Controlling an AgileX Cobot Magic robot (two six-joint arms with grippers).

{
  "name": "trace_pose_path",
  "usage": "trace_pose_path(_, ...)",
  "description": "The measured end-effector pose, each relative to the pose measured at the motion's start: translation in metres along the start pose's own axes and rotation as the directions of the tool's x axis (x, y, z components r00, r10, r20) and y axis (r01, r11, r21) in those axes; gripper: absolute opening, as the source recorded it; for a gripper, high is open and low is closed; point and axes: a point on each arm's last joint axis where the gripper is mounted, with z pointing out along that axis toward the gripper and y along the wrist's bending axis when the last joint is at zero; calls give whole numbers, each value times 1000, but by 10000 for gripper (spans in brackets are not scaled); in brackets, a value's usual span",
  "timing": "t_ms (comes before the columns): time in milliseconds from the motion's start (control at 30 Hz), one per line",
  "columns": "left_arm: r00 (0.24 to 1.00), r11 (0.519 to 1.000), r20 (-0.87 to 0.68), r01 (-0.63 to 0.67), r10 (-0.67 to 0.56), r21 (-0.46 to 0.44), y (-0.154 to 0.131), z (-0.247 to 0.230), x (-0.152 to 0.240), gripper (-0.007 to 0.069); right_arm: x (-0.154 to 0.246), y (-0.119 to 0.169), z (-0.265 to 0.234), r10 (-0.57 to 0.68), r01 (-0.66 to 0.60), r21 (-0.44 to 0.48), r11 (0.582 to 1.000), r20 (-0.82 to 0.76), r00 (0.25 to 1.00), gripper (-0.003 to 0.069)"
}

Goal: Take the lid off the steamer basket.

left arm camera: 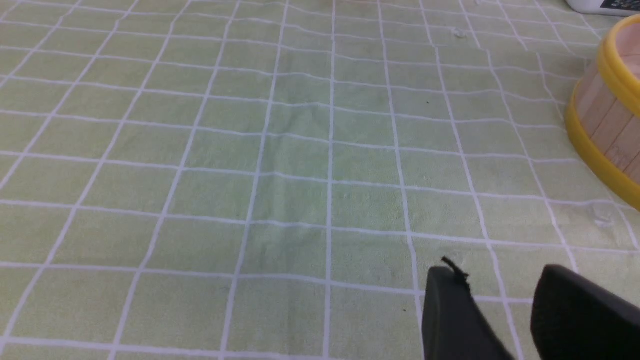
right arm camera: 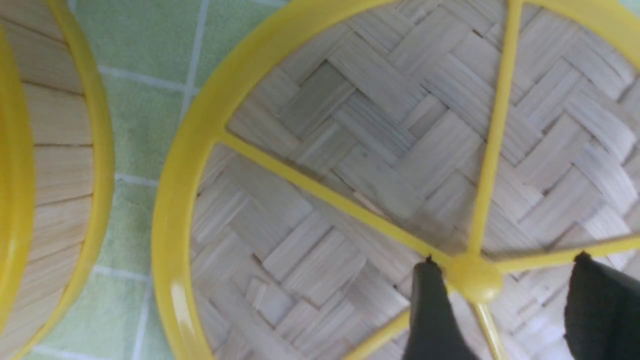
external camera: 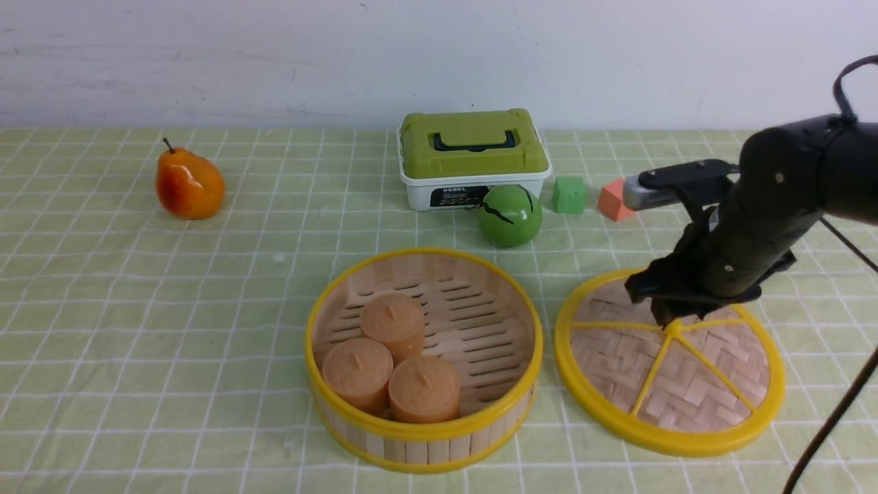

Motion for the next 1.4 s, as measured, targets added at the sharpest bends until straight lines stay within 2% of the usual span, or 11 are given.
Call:
trace_pose_path(100,1000,1000,0,0,0,0,0,0,0,239,4,2,-52,-15,17,-25,1000,82,997,359)
trace_pose_path(167,1000,1000,0,0,0,0,0,0,0,239,17,3,-104,-24,34,-50,998,195,980,340)
trace_pose_path(233,1000,1000,0,0,0,0,0,0,0,239,27,3,-127,-26,43,-61,997,253,967,318)
trace_pose_path(333,1000,1000,0,0,0,0,0,0,0,239,65,1,-170,-25,56,-73,996,366,930,224)
trace_pose_path(367,1000,1000,0,0,0,0,0,0,0,239,86,-1,-187,-23,59,-73,996,425,905,157)
trace_pose_path(433,1000,1000,0,0,0,0,0,0,0,239,97,-1,-194,-21,60,-73,995,455,890,120)
trace_pose_path(467,1000,1000,0,0,0,0,0,0,0,239,118,-3,-204,-18,63,-72,995,503,864,47)
trace_pose_path(567,1000,1000,0,0,0,0,0,0,0,239,150,-6,-214,-15,67,-71,995,568,823,-11)
trace_pose_path(700,1000,1000,0,0,0,0,0,0,0,239,183,-8,-221,-14,71,-68,995,620,785,-22)
trace_pose_path(800,1000,1000,0,0,0,0,0,0,0,239,193,-9,-220,-14,73,-65,995,640,769,-22)
trace_pose_path(1400,1000,1000,0,0,0,0,0,0,0,239,196,-9,-220,-13,73,-65,995,648,761,-11)
